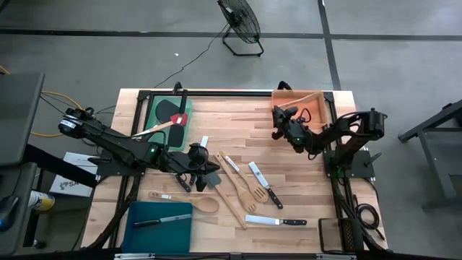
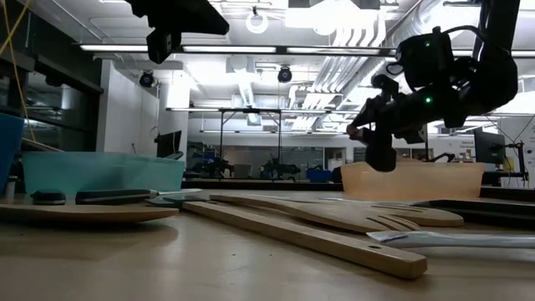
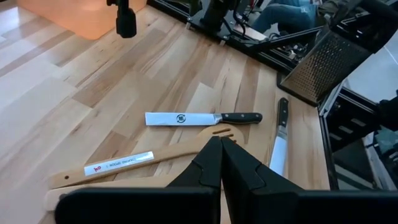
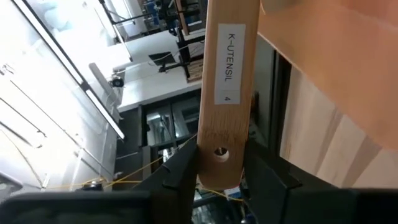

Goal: Pick & Place Kitchen Items
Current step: Put the brown wooden turner into the orange bin, then put the black knife into the blue bin

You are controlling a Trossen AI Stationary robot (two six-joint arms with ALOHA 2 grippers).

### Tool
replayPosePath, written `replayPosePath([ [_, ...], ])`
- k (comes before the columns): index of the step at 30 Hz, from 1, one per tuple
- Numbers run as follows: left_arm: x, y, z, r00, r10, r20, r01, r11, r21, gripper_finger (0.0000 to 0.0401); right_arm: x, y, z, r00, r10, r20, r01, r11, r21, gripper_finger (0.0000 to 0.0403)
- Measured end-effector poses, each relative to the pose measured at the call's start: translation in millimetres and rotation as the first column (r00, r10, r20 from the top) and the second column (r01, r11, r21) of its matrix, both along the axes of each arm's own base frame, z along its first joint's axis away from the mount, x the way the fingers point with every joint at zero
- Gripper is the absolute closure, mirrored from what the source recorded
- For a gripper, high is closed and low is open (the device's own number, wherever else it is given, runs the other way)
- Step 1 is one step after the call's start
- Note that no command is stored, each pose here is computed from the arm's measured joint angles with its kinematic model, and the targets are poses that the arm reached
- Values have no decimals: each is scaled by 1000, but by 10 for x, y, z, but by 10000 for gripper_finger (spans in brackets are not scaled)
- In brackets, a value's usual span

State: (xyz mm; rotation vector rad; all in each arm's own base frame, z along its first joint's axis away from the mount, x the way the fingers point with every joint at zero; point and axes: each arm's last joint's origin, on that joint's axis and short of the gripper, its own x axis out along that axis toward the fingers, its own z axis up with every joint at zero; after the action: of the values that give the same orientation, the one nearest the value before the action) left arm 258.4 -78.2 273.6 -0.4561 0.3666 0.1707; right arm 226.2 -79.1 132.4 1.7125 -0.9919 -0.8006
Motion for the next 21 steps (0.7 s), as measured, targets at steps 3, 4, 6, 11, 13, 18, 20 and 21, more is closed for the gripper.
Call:
replayPosePath([
  [3,0,1,-1,1000,0,-1,0,1000,1,401,2,2,-3,1000,7,-7,-7,1000,0,279],
  [4,0,1,-1,1000,-1,-1,1,1000,4,401,2,2,-3,1000,8,-9,-8,1000,-1,275],
  [6,0,1,-2,1000,-1,-2,1,1000,4,401,3,3,-3,1000,15,-26,-15,1000,-10,266],
  [11,-1,0,-2,1000,-2,-2,2,1000,5,401,8,3,23,994,28,-106,-36,997,-72,247],
  [13,-1,0,-2,1000,-4,-2,4,1000,5,401,13,5,54,993,39,-108,-50,994,-100,240],
  [18,0,0,-2,1000,-5,-3,5,1000,5,401,15,6,133,988,34,-152,-62,980,-189,217],
  [20,0,0,-2,1000,-4,-2,4,1000,4,401,14,6,137,984,30,-177,-66,977,-205,206],
  [21,0,0,-2,1000,-4,-3,4,1000,4,401,15,8,137,982,29,-187,-69,975,-210,201],
])
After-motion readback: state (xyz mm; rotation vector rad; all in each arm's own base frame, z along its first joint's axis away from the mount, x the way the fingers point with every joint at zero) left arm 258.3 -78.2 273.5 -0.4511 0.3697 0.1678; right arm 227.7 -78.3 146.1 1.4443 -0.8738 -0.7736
